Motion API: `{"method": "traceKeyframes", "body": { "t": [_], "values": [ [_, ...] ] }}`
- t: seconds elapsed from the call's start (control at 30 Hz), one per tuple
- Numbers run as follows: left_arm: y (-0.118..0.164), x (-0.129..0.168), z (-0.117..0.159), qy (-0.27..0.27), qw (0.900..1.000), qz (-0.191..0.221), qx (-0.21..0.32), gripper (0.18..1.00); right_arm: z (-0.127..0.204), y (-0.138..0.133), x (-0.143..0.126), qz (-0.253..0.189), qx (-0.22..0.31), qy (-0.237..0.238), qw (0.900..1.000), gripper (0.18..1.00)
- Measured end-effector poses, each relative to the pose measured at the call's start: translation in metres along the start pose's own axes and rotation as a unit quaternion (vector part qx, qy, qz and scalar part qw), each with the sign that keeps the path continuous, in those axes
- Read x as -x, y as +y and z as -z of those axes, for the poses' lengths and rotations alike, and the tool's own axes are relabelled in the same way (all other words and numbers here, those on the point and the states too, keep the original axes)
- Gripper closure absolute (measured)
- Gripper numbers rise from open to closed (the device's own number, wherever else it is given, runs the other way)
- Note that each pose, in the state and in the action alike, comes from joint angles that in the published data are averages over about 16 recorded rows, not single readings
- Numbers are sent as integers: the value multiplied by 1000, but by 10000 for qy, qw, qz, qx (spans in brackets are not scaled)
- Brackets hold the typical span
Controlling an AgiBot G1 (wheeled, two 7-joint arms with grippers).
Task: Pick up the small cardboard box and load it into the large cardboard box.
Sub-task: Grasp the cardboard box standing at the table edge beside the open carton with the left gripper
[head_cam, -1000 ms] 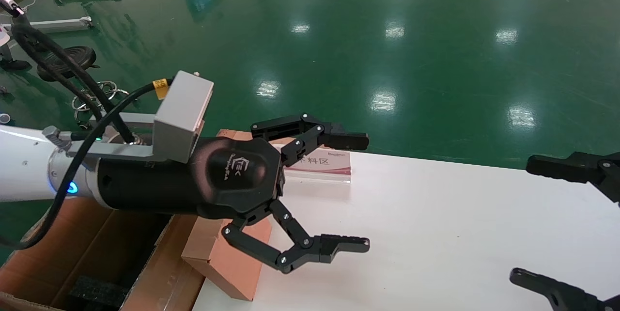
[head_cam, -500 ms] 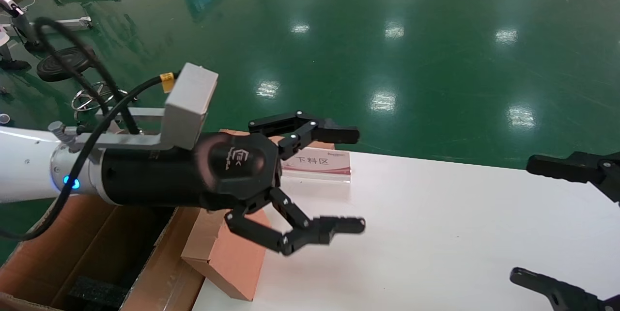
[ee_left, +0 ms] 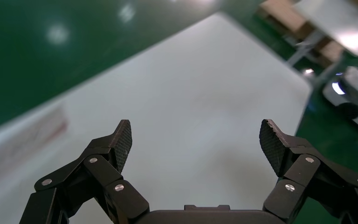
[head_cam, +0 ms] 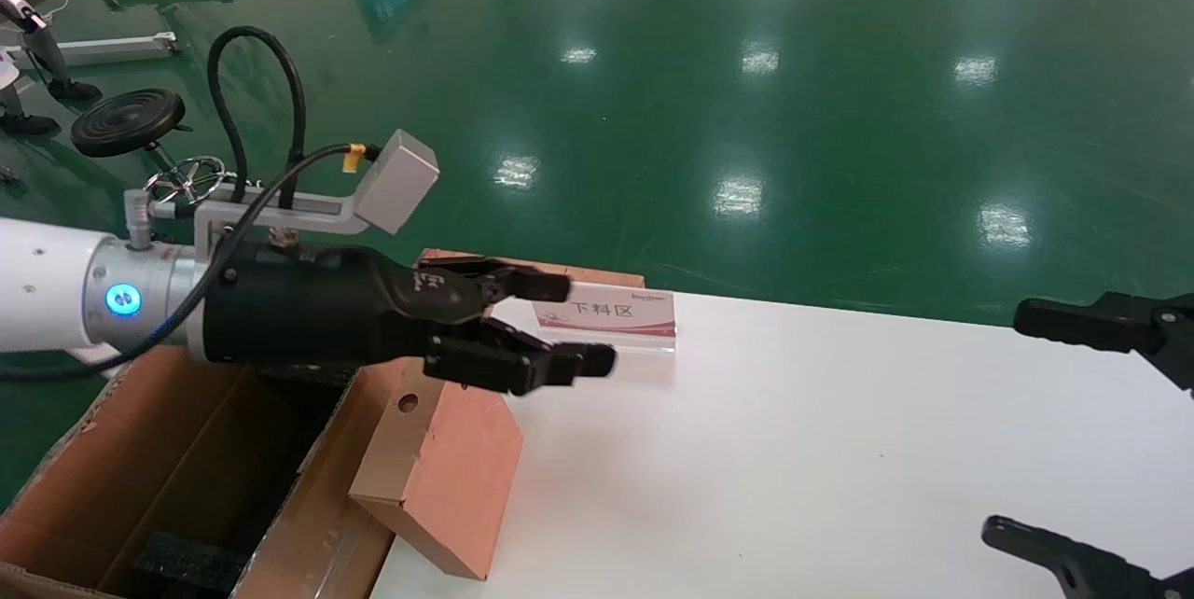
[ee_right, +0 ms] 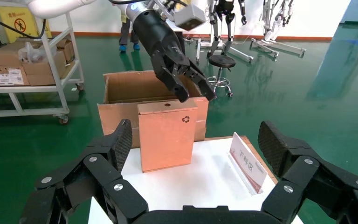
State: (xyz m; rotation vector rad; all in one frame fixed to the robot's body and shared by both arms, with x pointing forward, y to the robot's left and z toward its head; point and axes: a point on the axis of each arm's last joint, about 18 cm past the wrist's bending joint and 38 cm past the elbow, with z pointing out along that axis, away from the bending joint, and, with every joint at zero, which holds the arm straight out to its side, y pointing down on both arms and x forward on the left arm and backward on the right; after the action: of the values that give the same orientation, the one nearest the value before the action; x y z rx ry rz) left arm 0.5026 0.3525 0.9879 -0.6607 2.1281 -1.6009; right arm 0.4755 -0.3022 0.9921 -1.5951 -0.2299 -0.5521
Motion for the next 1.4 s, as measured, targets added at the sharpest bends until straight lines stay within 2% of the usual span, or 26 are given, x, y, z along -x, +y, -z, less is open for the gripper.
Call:
{"method": "traceKeyframes", "body": {
  "t": [0.13, 0.33, 0.77, 1.13, 1.4],
  "values": [
    [-1, 9, 7, -390, 9972, 528, 354, 184, 0, 0, 0, 0, 0, 0, 10000, 178],
    [-5, 16, 12, -810, 9868, 1117, 847, 184, 0, 0, 0, 0, 0, 0, 10000, 178],
    [-21, 21, 2, -1542, 9553, 1766, 1802, 184, 0, 0, 0, 0, 0, 0, 10000, 178],
    [-36, 20, -7, -2221, 9201, 2075, 2471, 184, 0, 0, 0, 0, 0, 0, 10000, 178],
    [-38, 17, -8, -2744, 8837, 2310, 3006, 184, 0, 0, 0, 0, 0, 0, 10000, 178]
  ]
}}
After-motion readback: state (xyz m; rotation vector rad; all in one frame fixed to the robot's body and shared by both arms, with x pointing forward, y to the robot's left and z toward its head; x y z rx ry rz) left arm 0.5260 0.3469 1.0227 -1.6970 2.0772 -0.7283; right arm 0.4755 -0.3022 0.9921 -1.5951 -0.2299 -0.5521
